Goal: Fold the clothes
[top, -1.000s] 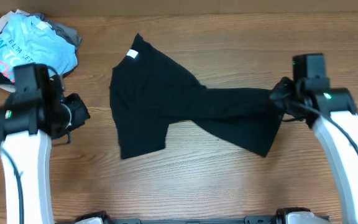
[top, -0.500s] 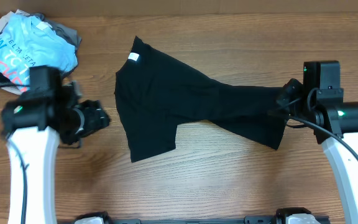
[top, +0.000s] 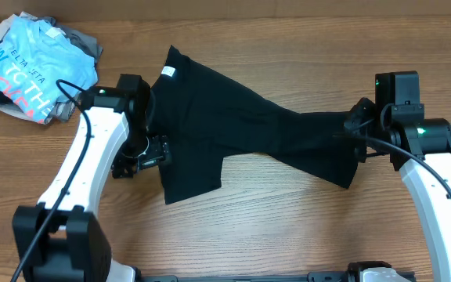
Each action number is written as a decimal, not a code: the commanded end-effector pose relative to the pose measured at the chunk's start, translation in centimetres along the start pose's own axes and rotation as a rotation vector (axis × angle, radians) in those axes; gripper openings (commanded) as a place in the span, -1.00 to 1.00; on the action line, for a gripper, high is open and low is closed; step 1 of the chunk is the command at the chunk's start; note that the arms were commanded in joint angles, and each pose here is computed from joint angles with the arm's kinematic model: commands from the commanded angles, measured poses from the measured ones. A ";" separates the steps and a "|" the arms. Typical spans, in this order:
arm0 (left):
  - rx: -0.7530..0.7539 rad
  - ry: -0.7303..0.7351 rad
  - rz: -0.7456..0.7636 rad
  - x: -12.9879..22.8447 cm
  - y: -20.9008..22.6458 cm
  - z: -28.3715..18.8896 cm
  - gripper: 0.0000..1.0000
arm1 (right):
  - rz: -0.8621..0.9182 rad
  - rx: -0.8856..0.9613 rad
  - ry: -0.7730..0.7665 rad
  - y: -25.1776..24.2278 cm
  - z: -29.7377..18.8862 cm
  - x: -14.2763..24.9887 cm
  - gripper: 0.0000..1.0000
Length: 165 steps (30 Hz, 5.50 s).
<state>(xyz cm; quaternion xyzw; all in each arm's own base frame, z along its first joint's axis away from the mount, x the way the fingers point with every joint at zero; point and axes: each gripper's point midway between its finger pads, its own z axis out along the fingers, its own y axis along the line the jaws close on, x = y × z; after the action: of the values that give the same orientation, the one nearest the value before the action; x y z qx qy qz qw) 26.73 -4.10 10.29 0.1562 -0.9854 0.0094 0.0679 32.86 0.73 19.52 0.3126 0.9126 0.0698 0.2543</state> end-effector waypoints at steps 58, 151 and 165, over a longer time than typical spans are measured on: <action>0.137 0.003 0.001 0.3 -1.8 10.4 -0.92 | 0.001 -0.030 -0.049 0.9 -0.7 -1.5 -0.91; 0.116 -0.646 0.114 -17.6 -7.0 -17.4 1.00 | -0.061 -0.133 -0.010 8.0 3.2 -6.8 1.00; 0.080 -0.162 0.207 -7.1 -5.9 -10.7 1.00 | -0.177 -0.103 0.253 6.9 8.9 -1.6 0.74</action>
<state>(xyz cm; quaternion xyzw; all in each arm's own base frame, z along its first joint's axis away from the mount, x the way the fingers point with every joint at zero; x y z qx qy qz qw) 38.03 -6.12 21.49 0.0820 -0.9945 0.0363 -0.0549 42.06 4.10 18.23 0.2145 0.9456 0.1191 0.2137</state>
